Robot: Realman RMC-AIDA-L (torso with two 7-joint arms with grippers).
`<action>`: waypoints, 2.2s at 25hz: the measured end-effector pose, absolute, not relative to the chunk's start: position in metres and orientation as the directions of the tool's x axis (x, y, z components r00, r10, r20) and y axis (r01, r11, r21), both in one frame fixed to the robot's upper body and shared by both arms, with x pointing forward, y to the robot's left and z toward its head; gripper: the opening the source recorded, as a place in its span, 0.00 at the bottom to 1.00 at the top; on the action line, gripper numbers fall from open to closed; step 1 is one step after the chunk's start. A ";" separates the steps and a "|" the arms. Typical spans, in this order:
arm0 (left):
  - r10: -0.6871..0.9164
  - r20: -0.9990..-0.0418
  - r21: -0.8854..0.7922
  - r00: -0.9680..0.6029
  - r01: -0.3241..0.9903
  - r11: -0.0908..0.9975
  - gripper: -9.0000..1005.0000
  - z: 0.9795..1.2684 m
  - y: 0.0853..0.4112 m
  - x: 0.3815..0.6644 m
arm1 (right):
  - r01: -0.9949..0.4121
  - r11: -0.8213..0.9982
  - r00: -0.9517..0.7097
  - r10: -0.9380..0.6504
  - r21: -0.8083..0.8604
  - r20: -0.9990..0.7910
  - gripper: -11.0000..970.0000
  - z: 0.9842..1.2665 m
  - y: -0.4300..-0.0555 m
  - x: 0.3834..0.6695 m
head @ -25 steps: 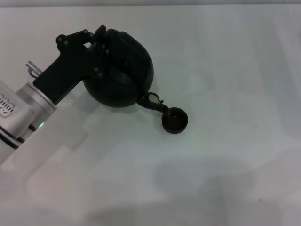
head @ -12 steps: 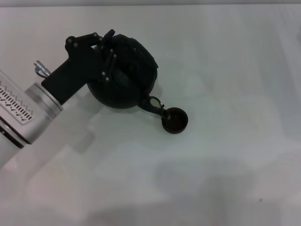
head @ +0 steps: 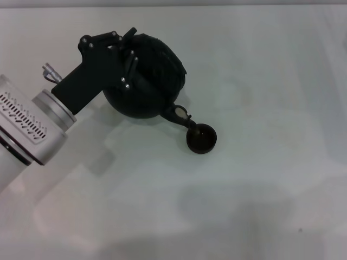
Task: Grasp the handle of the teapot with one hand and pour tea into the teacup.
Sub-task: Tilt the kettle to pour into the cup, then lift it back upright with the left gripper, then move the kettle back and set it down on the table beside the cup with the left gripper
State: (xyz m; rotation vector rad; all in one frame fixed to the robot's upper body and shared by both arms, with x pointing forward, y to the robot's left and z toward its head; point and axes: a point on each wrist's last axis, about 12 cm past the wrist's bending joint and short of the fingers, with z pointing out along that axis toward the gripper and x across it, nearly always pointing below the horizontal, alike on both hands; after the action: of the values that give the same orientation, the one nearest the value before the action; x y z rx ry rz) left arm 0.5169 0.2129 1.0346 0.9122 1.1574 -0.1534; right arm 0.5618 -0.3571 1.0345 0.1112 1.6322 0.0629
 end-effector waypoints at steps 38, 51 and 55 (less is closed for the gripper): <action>0.268 -0.897 0.433 0.352 0.571 0.697 0.11 1.033 0.213 0.518 | 0.028 0.994 -0.054 0.110 0.108 -0.992 0.81 1.035 -0.356 0.562; 0.014 -0.987 0.092 0.160 0.486 0.869 0.11 1.026 0.224 0.503 | 0.026 0.993 -0.066 0.113 0.112 -0.991 0.81 1.033 -0.355 0.560; -0.040 -0.991 0.017 0.129 0.411 0.911 0.11 1.022 0.230 0.494 | 0.027 0.993 -0.067 0.114 0.112 -0.991 0.81 1.032 -0.355 0.560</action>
State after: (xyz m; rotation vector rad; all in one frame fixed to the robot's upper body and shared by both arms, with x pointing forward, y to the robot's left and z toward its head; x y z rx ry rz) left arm 0.4940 0.2295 1.0220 0.3177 1.4092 -0.3359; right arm 0.5596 -0.3550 1.0322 0.1083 1.6378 0.0719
